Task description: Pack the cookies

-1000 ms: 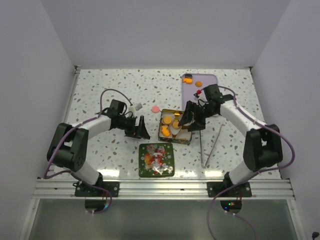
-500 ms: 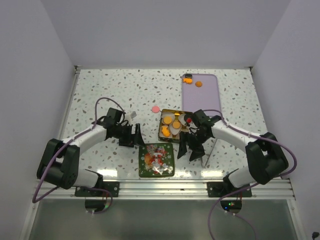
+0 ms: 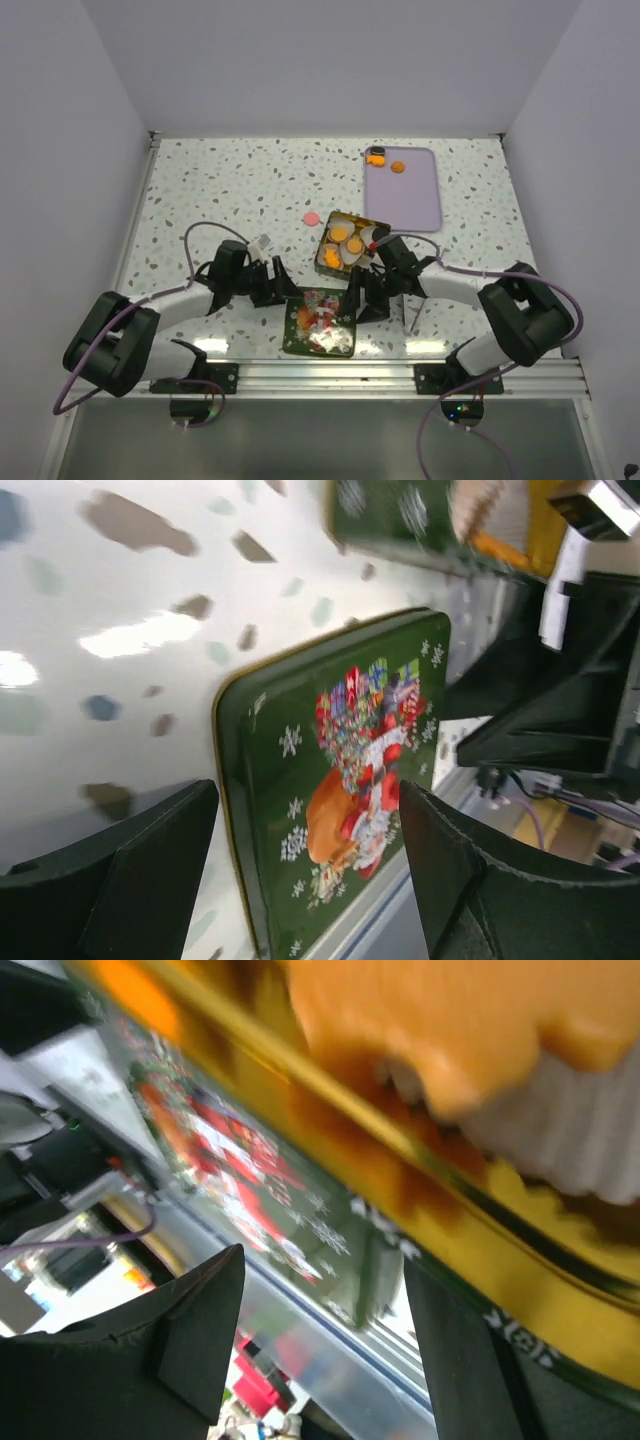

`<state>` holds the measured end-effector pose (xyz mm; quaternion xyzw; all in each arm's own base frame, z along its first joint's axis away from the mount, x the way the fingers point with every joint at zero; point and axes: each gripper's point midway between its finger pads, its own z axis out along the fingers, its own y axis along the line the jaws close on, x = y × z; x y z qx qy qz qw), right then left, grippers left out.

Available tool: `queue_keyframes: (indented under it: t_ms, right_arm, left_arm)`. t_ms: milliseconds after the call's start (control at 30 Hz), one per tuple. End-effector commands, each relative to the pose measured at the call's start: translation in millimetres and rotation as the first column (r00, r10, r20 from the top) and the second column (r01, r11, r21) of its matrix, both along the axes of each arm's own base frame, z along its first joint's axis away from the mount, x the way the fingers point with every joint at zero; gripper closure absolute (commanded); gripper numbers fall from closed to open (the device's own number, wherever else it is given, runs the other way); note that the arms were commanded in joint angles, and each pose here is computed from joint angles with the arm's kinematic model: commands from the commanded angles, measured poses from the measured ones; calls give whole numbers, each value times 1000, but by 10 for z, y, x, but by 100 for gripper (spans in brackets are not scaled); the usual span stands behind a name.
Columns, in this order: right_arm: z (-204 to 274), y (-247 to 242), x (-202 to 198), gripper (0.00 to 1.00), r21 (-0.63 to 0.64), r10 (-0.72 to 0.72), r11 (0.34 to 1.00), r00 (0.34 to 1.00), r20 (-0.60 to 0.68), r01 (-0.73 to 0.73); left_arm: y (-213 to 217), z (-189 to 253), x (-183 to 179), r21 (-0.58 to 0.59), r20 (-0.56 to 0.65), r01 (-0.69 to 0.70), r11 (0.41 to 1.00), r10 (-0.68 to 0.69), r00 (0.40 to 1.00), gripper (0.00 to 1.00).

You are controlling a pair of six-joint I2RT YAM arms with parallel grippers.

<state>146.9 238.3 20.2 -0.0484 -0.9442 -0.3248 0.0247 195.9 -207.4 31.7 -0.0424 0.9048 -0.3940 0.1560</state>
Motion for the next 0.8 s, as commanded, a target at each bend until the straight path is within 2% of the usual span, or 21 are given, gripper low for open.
queue_keyframes:
  t_ms: [0, 133, 300, 467, 600, 767]
  right_arm:
    - [-510, 23, 11, 30, -70, -90, 994, 996, -4, 90]
    - [-517, 208, -98, 31, -27, -62, 998, 998, -30, 61]
    - [-352, 293, -106, 32, 34, -64, 997, 998, -5, 64]
    - [91, 498, 88, 33, 155, -86, 985, 993, 76, 74]
    - [411, 602, 223, 33, 194, -95, 979, 987, 126, 70]
    - [714, 681, 353, 33, 237, -112, 969, 977, 183, 66]
  left_arm:
    - [-25, -377, -369, 20, -131, -27, 999, 30, 991, 20]
    - [-135, -274, -547, -91, -104, -14, 996, 4, 995, 21]
    - [-182, 36, -464, -156, 3, -4, 988, 4, 1000, 21]
    - [-277, 493, -379, -253, 108, 27, 967, 1, 994, 22]
    - [-315, 801, -321, -285, 166, 45, 958, 3, 986, 22]
    - [-331, 921, -290, -282, 180, 53, 958, -2, 984, 22]
